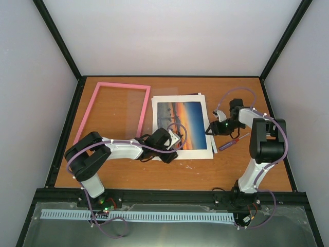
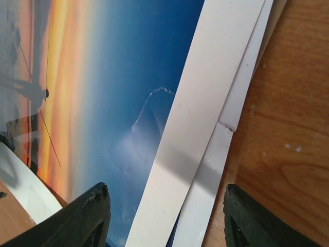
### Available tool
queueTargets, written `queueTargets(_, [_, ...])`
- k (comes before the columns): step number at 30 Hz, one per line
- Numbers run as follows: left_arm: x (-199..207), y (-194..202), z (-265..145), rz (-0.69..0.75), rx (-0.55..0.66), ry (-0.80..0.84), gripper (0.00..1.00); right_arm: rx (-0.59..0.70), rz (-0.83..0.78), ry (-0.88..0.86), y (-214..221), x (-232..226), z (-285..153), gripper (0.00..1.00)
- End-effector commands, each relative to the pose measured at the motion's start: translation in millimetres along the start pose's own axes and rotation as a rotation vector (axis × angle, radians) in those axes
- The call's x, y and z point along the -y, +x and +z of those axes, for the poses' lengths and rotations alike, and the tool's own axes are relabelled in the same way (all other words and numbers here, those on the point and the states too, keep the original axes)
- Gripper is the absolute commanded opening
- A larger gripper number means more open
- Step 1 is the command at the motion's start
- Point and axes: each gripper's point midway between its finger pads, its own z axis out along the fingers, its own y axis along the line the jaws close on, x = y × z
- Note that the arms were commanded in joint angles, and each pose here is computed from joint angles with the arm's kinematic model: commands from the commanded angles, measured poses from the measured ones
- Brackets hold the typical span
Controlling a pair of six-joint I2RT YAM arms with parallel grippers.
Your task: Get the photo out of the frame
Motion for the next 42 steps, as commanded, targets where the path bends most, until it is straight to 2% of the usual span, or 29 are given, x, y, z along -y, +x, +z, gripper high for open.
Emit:
queueTargets(1, [4, 10, 5, -0.005, -0.024, 0.008, 0.63, 0.013, -0.042, 0.010, 3, -6, -9, 0.59])
queueTargets(21, [4, 8, 7, -0.001, -0.020, 0.007, 0.63, -0.083, 0.036, -0.139, 21, -14, 15, 0.62])
queueTargets(42, [4, 10, 9, -0.001, -0.024, 0.013, 0.63, -0.012, -0.038, -0.044, 10, -13, -5, 0.61])
